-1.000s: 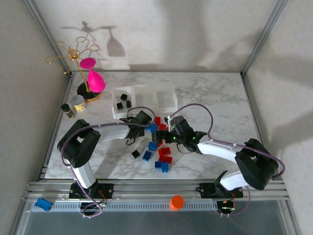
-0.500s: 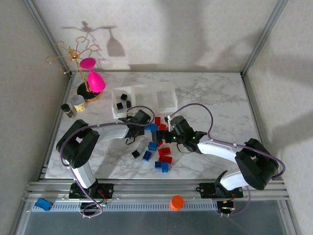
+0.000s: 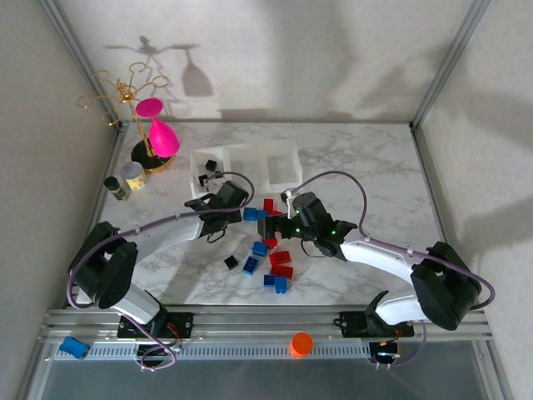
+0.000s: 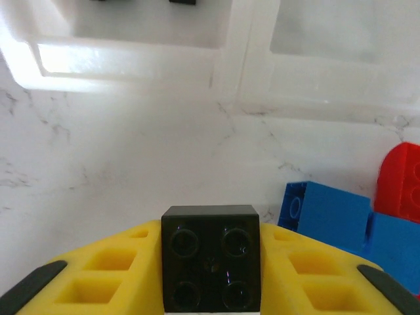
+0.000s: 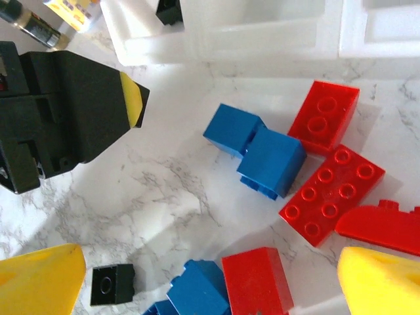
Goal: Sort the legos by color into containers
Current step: Pick up the lego from the center of the table, then place the lego in the container.
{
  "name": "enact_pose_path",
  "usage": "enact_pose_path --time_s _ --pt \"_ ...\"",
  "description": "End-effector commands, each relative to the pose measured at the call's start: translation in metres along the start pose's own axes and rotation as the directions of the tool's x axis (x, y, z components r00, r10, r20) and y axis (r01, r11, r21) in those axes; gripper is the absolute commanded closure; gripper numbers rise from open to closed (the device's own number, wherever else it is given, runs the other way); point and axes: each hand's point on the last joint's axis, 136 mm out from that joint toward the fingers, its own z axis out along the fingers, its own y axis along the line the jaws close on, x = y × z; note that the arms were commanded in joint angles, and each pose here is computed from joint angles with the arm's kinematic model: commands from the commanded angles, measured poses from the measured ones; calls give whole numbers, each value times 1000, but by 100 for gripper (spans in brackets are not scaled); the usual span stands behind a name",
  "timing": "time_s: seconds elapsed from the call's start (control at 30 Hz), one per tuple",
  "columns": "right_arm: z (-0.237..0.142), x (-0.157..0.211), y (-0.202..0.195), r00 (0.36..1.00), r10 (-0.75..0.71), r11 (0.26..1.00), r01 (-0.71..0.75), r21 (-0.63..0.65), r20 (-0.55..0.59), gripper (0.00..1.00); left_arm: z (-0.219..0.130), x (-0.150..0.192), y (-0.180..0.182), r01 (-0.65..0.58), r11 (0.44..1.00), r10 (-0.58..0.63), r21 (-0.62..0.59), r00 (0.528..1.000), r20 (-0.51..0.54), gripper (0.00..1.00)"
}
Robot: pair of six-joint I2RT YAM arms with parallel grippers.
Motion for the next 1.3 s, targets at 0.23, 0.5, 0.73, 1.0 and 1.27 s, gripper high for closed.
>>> enact_pose_path --time_s 0.23,0.5,0.73,1.0,1.27 --pt "-3 -37 9 997 20 1000 -18 -20 70 1 3 -77 26 121 989 -111 -85 987 118 66" --pt "3 -43 3 997 30 1000 -29 -11 75 1 40 -106 35 145 977 -128 -154 985 120 65" --pt "5 -39 -3 996 40 999 -39 -6 74 1 76 -119 38 148 965 -125 -218 985 116 61" --pt "3 -44 -8 996 38 999 -38 5 82 1 75 -125 33 145 969 -123 -202 985 118 46" --pt "4 -40 -8 998 12 1000 -11 -4 62 1 32 -117 22 154 982 -140 -108 982 125 44"
